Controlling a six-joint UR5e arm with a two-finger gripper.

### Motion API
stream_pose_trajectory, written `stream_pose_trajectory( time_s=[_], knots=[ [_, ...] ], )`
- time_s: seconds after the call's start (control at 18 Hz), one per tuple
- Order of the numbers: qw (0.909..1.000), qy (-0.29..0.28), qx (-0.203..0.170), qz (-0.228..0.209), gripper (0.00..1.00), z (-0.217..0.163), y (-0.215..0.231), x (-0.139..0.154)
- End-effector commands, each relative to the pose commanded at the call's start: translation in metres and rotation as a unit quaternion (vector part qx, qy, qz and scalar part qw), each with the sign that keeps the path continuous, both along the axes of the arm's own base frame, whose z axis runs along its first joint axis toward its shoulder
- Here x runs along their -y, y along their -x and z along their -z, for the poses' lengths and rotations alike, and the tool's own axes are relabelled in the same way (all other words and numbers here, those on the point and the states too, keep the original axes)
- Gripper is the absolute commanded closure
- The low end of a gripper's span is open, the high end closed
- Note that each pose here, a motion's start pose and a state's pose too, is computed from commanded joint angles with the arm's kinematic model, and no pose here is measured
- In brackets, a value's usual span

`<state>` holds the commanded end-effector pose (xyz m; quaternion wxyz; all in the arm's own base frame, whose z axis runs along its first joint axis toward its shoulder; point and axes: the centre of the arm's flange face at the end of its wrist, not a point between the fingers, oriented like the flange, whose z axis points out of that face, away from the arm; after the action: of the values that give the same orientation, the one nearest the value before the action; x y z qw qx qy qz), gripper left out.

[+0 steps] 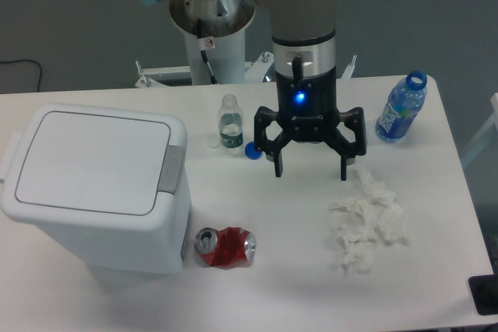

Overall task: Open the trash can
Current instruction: 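Move the open gripper across the table toward the white trash can lid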

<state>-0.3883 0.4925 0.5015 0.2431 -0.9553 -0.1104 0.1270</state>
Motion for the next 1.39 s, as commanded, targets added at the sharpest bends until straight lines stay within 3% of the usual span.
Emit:
stream_pose_trajectory(
  time_s=[0.61, 0.89, 1.39],
  knots=[
    [0.9991, -0.03, 0.029, 0.0, 0.0, -0.007, -0.034, -0.021],
    [0.9969, -0.044, 0.054, -0.035, 0.0, -0.007, -0.047, -0.029],
    [0.9974, -0.04, 0.058, -0.013, 0.0, -0.006, -0.078, -0.04]
  ],
)
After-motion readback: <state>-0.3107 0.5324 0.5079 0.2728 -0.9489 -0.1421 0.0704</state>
